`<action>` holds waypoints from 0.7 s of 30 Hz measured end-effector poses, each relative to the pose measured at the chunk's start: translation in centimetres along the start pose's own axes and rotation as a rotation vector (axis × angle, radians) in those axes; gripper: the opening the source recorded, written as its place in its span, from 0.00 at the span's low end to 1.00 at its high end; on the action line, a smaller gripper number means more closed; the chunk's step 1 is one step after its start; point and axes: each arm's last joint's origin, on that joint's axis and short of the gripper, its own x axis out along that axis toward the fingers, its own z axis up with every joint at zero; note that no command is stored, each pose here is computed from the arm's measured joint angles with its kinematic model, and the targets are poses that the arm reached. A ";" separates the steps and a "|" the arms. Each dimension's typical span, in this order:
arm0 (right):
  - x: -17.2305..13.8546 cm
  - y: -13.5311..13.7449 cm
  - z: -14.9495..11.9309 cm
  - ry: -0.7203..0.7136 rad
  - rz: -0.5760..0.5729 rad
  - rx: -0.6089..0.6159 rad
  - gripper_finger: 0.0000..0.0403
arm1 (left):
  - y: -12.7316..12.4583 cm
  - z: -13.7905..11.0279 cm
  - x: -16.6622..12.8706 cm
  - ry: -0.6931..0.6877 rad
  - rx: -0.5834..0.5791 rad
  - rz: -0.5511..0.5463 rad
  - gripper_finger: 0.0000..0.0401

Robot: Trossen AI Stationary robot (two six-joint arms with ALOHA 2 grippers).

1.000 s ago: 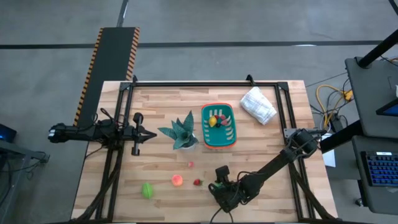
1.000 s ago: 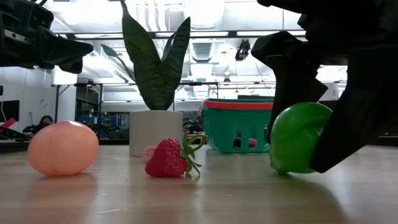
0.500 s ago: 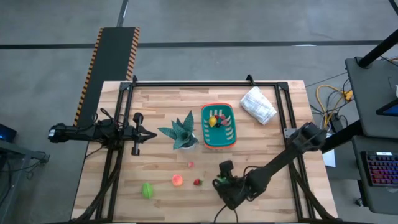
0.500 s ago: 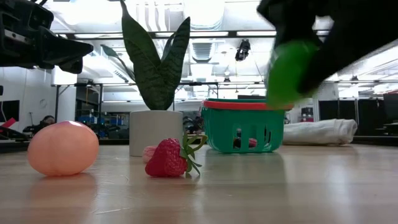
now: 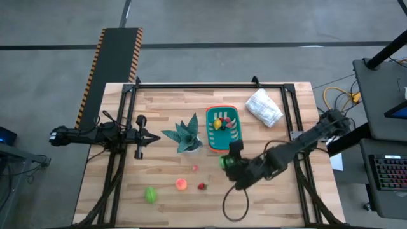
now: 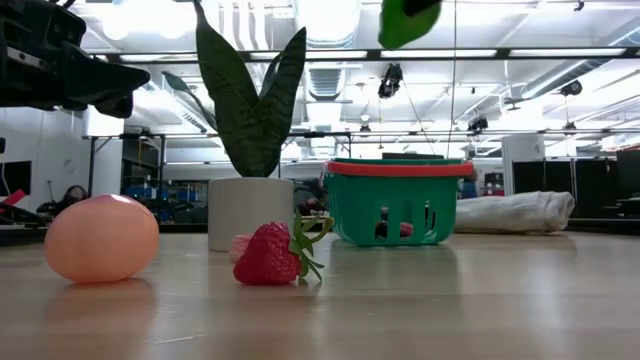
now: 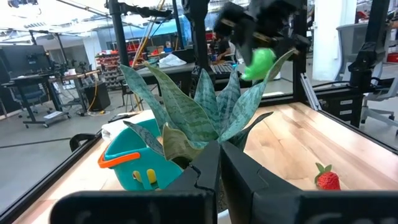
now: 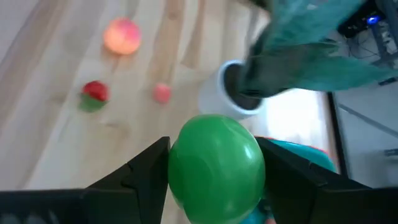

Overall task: Build produce basket
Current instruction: Put the pear into the basket

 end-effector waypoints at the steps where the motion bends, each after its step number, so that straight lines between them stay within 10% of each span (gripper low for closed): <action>1: -0.1 -0.7 -0.1 -0.006 -0.006 0.007 0.52 | 0.0 0.0 0.0 0.001 0.000 0.000 0.00; 21: 2.4 -11.9 -3.2 -0.042 0.094 0.120 0.52 | 0.0 0.0 0.0 0.003 0.000 0.000 0.00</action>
